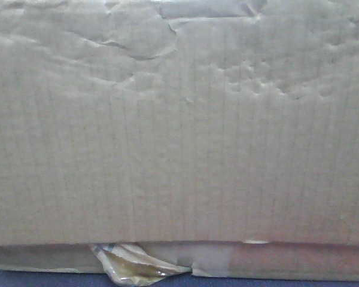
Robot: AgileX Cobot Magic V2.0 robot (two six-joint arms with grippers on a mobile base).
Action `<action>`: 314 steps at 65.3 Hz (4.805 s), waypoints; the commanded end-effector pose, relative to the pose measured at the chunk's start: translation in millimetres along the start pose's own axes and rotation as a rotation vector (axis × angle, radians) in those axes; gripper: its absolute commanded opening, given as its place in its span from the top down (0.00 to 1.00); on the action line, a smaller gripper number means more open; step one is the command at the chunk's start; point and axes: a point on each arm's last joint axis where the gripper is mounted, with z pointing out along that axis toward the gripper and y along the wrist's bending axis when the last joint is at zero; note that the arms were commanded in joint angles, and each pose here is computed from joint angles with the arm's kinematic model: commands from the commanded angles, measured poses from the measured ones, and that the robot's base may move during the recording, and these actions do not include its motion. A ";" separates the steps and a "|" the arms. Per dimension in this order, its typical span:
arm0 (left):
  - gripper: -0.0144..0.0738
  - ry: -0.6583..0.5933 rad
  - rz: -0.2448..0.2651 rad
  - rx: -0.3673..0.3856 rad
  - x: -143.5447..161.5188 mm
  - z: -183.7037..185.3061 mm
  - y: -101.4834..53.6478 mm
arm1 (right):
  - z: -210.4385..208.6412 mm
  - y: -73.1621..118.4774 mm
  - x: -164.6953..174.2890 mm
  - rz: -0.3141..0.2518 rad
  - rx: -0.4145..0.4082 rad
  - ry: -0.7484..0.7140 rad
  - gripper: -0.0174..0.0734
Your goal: Stack two boxes on right shelf middle
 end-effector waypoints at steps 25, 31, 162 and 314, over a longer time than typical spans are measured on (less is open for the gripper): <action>0.96 0.013 -0.071 0.134 27.5 -5.3 -143.6 | -0.3 -0.3 -1.9 -0.004 0.005 -0.021 0.99; 0.96 0.116 -0.073 0.164 48.4 11.2 -163.5 | -0.3 -0.3 -1.9 -0.004 0.005 -0.021 0.99; 0.49 0.287 0.020 0.183 87.8 37.5 -182.6 | -0.3 -0.3 -1.9 -0.004 0.005 -0.021 0.99; 0.49 0.656 0.113 0.058 174.1 101.9 -149.4 | 22.3 6.5 -132.0 0.007 -0.047 0.458 0.99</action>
